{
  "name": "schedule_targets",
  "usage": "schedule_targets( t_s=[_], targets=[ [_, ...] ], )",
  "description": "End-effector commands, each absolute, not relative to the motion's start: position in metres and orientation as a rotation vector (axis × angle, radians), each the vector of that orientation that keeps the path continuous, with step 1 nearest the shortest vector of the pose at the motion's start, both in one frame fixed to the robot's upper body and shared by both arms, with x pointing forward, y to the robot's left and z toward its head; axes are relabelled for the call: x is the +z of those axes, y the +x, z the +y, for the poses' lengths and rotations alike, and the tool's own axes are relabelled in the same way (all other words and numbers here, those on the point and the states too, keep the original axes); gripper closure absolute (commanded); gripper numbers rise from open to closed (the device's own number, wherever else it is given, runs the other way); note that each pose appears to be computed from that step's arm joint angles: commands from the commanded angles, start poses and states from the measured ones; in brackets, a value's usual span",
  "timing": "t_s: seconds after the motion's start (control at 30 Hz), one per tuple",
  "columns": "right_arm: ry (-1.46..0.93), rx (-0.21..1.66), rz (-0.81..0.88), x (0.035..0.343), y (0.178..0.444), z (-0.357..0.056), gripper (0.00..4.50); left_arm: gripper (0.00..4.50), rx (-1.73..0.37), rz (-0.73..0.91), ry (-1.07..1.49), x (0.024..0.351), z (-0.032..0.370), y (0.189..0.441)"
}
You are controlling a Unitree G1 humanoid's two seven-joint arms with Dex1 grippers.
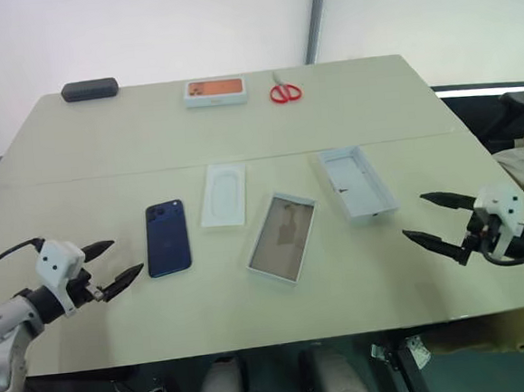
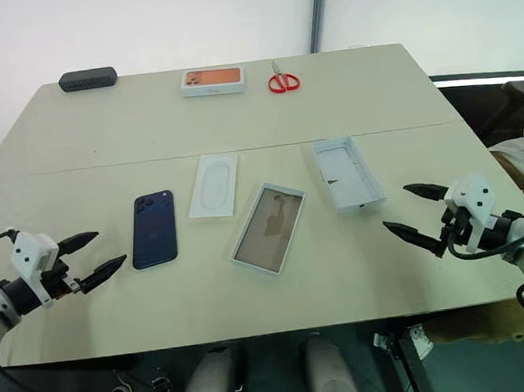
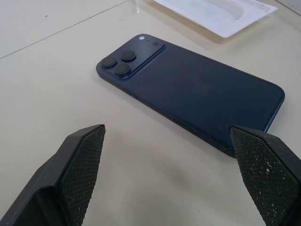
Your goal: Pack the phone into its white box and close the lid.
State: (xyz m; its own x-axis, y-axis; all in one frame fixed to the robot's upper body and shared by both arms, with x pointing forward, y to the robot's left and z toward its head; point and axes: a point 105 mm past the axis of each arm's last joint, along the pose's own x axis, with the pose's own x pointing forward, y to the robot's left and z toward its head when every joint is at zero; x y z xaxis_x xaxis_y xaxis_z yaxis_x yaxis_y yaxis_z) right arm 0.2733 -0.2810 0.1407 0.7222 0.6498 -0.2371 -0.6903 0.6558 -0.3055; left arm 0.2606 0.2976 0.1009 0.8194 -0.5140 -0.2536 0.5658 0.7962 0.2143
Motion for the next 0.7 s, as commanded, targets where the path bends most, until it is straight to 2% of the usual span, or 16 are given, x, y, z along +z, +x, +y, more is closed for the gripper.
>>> schedule_targets(
  t_s=[0.03, 0.7],
  targets=[
    [-0.423, 0.744, 0.079, 0.1526, 0.2750, -0.2848, 0.03, 0.08, -0.554, 0.122, 0.326, 0.1176, 0.3046, 0.2635],
    [-0.437, 0.746, 0.097, 0.1433, 0.2785, -0.2798, 0.03, 0.08, -0.533, 0.133, 0.349, 0.1090, 0.2992, 0.2683]
  ],
)
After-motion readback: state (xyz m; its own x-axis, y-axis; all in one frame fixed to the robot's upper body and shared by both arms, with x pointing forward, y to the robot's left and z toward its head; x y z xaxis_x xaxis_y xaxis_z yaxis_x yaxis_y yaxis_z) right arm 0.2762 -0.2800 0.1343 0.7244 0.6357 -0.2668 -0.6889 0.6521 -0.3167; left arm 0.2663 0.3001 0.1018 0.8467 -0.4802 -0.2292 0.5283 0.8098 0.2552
